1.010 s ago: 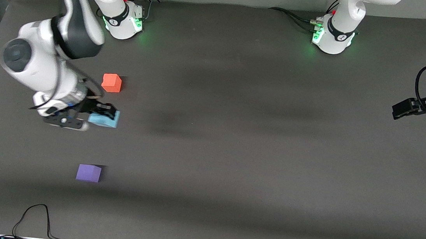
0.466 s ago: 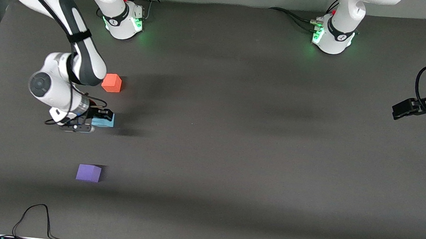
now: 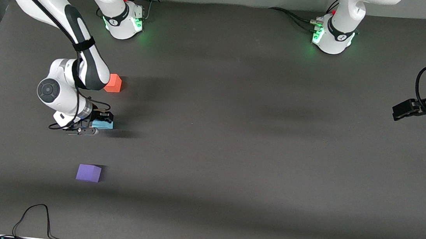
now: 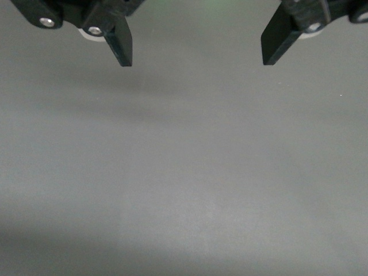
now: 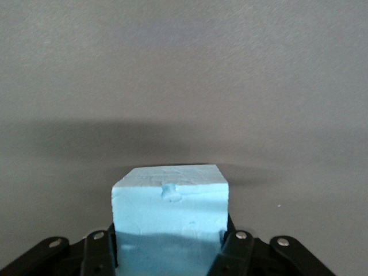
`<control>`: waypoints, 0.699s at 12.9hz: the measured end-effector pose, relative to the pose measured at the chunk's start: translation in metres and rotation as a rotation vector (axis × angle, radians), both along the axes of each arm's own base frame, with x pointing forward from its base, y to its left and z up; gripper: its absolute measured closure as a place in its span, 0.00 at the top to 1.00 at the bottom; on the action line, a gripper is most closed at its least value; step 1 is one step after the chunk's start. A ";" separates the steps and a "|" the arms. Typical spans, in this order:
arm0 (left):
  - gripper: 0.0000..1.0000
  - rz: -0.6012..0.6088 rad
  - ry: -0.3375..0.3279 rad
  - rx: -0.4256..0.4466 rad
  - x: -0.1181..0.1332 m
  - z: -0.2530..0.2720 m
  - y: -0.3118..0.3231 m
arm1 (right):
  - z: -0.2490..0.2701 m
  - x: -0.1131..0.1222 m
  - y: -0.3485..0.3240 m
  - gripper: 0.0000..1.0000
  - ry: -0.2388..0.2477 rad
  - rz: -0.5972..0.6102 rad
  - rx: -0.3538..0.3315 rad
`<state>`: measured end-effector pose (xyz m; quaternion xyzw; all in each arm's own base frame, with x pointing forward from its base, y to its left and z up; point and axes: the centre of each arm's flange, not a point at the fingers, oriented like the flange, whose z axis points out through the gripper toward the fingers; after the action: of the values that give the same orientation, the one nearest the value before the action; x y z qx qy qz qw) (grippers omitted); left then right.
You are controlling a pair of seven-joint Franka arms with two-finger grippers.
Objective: Place blue block between orange and purple blocks
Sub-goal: 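Lower the cube onto the table and open the right gripper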
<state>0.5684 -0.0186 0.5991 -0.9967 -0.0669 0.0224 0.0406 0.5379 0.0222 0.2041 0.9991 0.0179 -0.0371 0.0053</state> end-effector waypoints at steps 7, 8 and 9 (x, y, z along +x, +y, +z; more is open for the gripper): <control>1.00 -0.002 -0.002 0.000 0.000 0.000 -0.001 | -0.005 0.014 -0.005 0.89 -0.027 -0.004 -0.006; 1.00 -0.002 -0.002 0.000 0.000 0.000 -0.001 | 0.000 0.019 -0.008 0.99 -0.039 -0.011 -0.005; 1.00 -0.002 -0.002 0.000 0.000 0.000 -0.001 | 0.010 0.024 -0.011 1.00 -0.055 -0.017 -0.004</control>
<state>0.5686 -0.0197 0.5996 -0.9968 -0.0659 0.0212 0.0405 0.5619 0.0110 0.2144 0.9999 0.0094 -0.0098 0.0076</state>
